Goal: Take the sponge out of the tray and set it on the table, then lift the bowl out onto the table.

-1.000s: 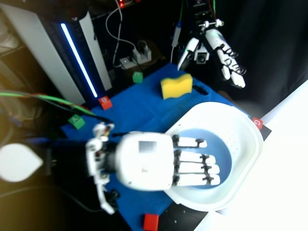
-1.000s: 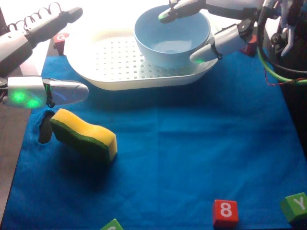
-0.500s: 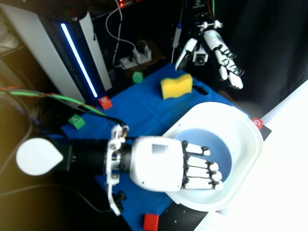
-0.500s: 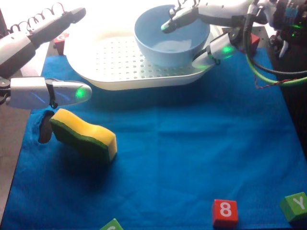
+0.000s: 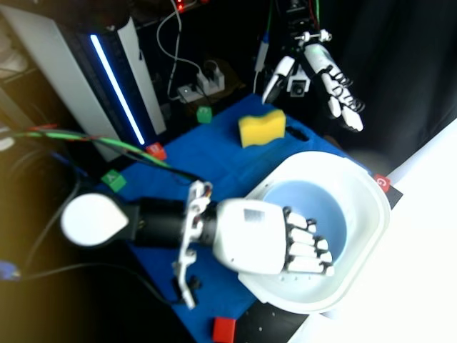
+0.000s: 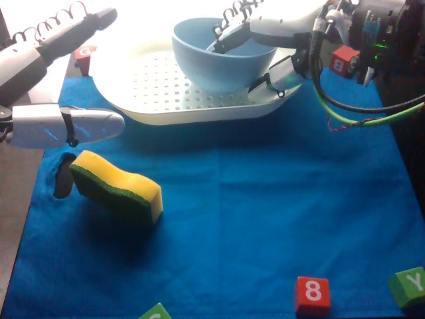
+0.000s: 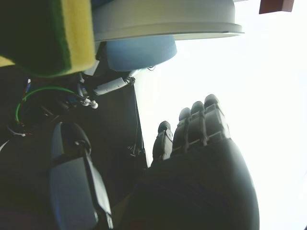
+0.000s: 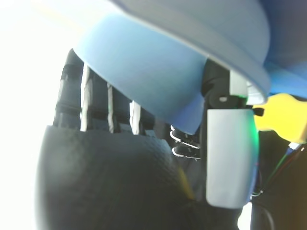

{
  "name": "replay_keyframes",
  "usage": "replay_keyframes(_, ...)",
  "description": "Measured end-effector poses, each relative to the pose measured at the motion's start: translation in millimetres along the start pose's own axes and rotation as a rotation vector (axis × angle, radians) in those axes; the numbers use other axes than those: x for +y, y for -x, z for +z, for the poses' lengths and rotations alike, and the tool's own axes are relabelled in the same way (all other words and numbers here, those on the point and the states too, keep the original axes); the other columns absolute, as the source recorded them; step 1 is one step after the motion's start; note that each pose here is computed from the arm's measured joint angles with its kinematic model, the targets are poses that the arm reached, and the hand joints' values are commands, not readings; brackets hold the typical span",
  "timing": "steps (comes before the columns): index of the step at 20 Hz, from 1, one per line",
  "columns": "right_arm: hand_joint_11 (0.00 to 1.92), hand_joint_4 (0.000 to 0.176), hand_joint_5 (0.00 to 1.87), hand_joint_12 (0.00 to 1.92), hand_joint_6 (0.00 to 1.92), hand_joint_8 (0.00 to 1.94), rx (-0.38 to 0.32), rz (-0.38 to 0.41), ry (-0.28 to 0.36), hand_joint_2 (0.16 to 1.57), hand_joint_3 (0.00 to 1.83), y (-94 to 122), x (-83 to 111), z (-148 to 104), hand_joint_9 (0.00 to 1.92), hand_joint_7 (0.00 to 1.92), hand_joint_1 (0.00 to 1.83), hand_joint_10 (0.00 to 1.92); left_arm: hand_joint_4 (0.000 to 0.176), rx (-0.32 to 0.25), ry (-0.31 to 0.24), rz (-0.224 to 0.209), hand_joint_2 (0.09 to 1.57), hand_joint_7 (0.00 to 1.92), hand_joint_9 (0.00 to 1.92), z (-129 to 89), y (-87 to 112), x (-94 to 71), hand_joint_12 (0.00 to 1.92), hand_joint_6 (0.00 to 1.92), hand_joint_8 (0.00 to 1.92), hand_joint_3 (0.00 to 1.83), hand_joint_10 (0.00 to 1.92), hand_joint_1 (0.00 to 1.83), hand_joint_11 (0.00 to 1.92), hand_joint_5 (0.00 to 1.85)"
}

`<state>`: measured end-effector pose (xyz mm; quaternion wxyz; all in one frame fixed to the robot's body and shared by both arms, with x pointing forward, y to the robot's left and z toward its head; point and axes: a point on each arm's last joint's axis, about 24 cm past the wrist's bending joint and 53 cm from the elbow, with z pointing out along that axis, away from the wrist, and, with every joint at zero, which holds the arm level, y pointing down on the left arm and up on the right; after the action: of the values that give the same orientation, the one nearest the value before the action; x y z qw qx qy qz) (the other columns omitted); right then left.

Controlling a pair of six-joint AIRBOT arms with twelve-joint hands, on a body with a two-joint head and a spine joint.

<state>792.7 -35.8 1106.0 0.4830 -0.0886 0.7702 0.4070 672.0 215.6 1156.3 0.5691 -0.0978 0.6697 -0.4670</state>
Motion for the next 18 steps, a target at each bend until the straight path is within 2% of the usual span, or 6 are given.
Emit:
replay_keyframes(5, 0.01, 0.062, 0.47, 0.69, 0.00, 0.00, 0.015, -0.018, -0.002, 1.07, 0.00, -4.2, 0.5, 0.0, 0.30, 0.37, 0.98, 0.00, 0.176, 0.009, -0.005, -0.013, 0.92, 0.00, 0.00, 1.8, -6.8, -0.1, 0.00, 0.01, 0.00, 0.01, 0.00, 0.57, 0.00, 0.03)
replay_keyframes(6, 0.00, 0.065, 0.49, 0.80, 0.00, 0.00, 0.031, -0.010, -0.002, 1.07, 0.00, -8.0, 0.5, -0.1, 0.31, 0.38, 0.97, 0.00, 0.166, 0.010, -0.006, -0.013, 0.92, 0.00, 0.00, 1.8, -7.2, -0.4, 0.00, 0.00, 0.00, 0.01, 0.00, 0.55, 0.00, 0.03)
replay_keyframes(7, 0.00, 0.078, 0.48, 0.81, 0.00, 0.00, 0.036, 0.000, 0.002, 1.08, 0.00, -9.3, 1.7, 0.1, 0.30, 0.36, 0.95, 0.00, 0.163, 0.007, -0.006, -0.014, 0.92, 0.00, 0.00, 1.8, -6.5, -0.6, 0.00, 0.00, 0.00, 0.01, 0.00, 0.55, 0.00, 0.03)
replay_keyframes(14, 0.03, 0.048, 0.54, 0.74, 0.00, 0.00, 0.032, 0.004, 0.024, 1.02, 0.00, -5.7, 7.3, -0.6, 0.33, 0.39, 1.04, 0.01, 0.143, 0.000, -0.001, -0.029, 0.93, 0.00, 0.00, 2.7, -7.9, 1.0, 0.00, 0.00, 0.00, 0.01, 0.00, 0.55, 0.00, 0.02)
replay_keyframes(15, 0.04, 0.054, 0.53, 0.75, 0.00, 0.00, 0.029, 0.003, 0.028, 1.03, 0.00, -3.4, 8.7, -0.5, 0.33, 0.39, 1.02, 0.00, 0.153, 0.003, -0.001, -0.030, 0.92, 0.00, 0.00, 2.9, -9.1, 1.0, 0.00, 0.00, 0.00, 0.00, 0.00, 0.55, 0.00, 0.03)
replay_keyframes(18, 0.08, 0.051, 0.53, 0.76, 0.00, 0.00, 0.031, 0.002, 0.031, 1.05, 0.01, -4.4, 10.2, 0.3, 0.33, 0.38, 0.97, 0.00, 0.146, 0.004, -0.002, -0.031, 0.92, 0.00, 0.00, 2.9, -9.8, 0.9, 0.00, 0.00, 0.00, 0.00, 0.00, 0.57, 0.00, 0.04)
